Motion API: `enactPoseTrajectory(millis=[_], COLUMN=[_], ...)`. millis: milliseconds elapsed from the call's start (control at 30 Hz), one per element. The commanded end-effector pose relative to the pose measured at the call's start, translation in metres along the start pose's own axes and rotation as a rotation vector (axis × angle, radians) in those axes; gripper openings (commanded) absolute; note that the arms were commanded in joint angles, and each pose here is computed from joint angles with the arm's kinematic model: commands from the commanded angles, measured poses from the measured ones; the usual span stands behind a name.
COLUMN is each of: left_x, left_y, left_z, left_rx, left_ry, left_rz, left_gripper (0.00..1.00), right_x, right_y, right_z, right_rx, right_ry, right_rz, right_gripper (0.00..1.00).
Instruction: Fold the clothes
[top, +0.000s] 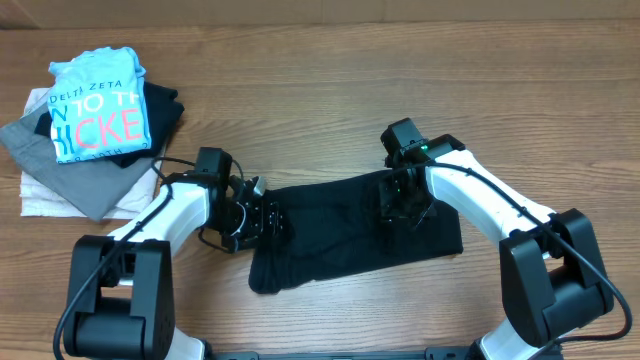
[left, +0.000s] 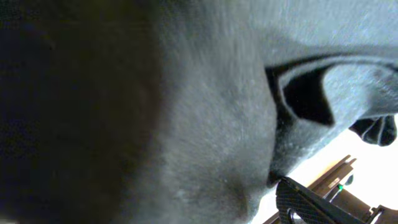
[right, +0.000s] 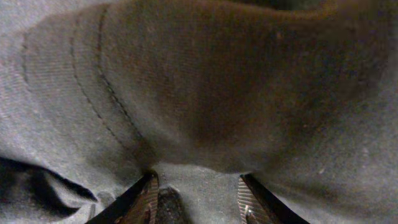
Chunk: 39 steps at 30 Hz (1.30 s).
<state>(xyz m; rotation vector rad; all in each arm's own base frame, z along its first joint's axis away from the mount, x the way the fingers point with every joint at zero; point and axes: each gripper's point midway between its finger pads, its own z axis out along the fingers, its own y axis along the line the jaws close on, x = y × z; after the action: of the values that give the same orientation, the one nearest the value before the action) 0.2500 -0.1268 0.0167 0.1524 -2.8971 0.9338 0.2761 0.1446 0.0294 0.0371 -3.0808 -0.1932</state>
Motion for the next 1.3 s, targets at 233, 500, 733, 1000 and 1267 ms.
enactPoseTrajectory(millis=[233, 500, 733, 1000, 1267], left_x=[0.008, -0.006, -0.036, -0.079, -0.065], left_y=[-0.006, 0.000, 0.024, 0.021, -0.013], left_z=[0.012, 0.011, -0.028, -0.099, -0.126], left_rx=[0.010, -0.016, -0.118, -0.193, -0.201], left_ry=[0.035, -0.021, -0.098, -0.212, -0.142], left_rz=[0.053, 0.045, -0.010, 0.004, -0.050], left_gripper=[0.75, 0.04, 0.04, 0.04, 0.04], right_x=[0.006, 0.006, -0.017, -0.044, -0.026], right_y=[0.000, 0.001, -0.012, -0.046, -0.035], right_z=[0.002, 0.001, -0.041, -0.083, -0.062], right_rx=[-0.007, -0.010, 0.028, 0.010, -0.052], right_ry=[0.024, 0.026, -0.038, -0.128, -0.037], right_rz=[0.001, 0.002, 0.050, 0.112, 0.058], right_gripper=[0.49, 0.49, 0.49, 0.51, 0.51])
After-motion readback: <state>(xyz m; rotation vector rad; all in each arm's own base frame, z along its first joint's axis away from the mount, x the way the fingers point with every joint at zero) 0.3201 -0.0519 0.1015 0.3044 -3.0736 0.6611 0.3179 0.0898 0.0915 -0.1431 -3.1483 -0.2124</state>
